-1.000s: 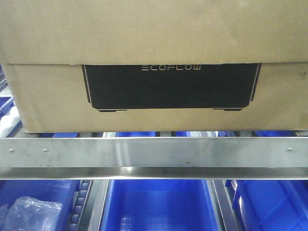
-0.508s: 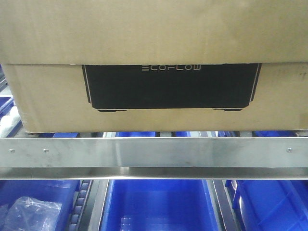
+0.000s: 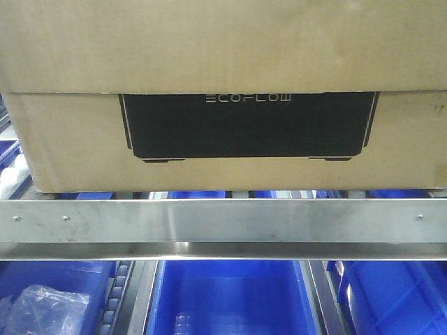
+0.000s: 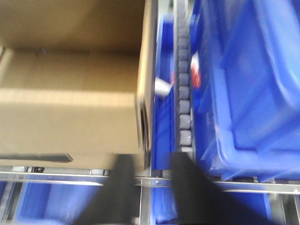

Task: Grab box from left shelf to table start
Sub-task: 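Close both grippers on the box's side walls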

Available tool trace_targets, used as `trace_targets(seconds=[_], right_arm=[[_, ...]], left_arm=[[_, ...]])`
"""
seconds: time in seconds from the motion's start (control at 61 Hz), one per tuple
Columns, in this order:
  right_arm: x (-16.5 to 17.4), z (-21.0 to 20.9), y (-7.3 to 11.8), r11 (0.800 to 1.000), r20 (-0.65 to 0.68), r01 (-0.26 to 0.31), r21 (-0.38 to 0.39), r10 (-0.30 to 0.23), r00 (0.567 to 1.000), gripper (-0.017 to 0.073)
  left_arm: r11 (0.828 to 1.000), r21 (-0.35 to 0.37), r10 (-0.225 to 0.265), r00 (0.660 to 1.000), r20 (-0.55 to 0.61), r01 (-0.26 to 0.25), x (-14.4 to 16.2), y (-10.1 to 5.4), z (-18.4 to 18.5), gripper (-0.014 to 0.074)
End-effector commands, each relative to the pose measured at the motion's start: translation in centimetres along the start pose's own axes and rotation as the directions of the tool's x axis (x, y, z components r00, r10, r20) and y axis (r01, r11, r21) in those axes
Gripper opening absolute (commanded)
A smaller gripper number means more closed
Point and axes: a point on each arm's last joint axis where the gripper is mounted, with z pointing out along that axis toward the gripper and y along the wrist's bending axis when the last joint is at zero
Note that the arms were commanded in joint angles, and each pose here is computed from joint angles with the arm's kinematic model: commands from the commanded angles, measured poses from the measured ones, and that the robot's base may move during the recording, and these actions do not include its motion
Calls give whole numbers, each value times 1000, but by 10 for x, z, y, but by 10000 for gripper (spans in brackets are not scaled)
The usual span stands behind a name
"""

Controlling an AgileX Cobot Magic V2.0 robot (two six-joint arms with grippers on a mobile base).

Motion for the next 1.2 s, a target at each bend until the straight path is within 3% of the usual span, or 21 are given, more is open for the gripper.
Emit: trace_targets(seconds=[0.0, 0.213, 0.492, 0.983, 1.065, 1.18], right_arm=[[-32, 3, 0, 1000, 87, 5, -3, -5, 996, 487], [-69, 38, 0, 999, 16, -21, -40, 22, 1000, 435], [-98, 95, -1, 997, -91, -33, -67, 27, 996, 435], [-96, 159, -3, 996, -235, -61, -71, 42, 971, 430], [-94, 162, -3, 996, -247, -62, -71, 43, 968, 384], [-94, 163, -3, 996, -249, -62, -70, 43, 968, 248]], left_arm=[[999, 31, -20, 993, 118, 16, -9, 2, -28, -85], [999, 31, -20, 993, 118, 16, -9, 2, -28, -85], [999, 31, -20, 993, 118, 16, -9, 2, -28, -85], [999, 31, -20, 993, 118, 16, -9, 2, -28, -85], [999, 31, -20, 993, 118, 16, -9, 2, -28, -85], [999, 31, -20, 993, 118, 16, -9, 2, -28, -85]])
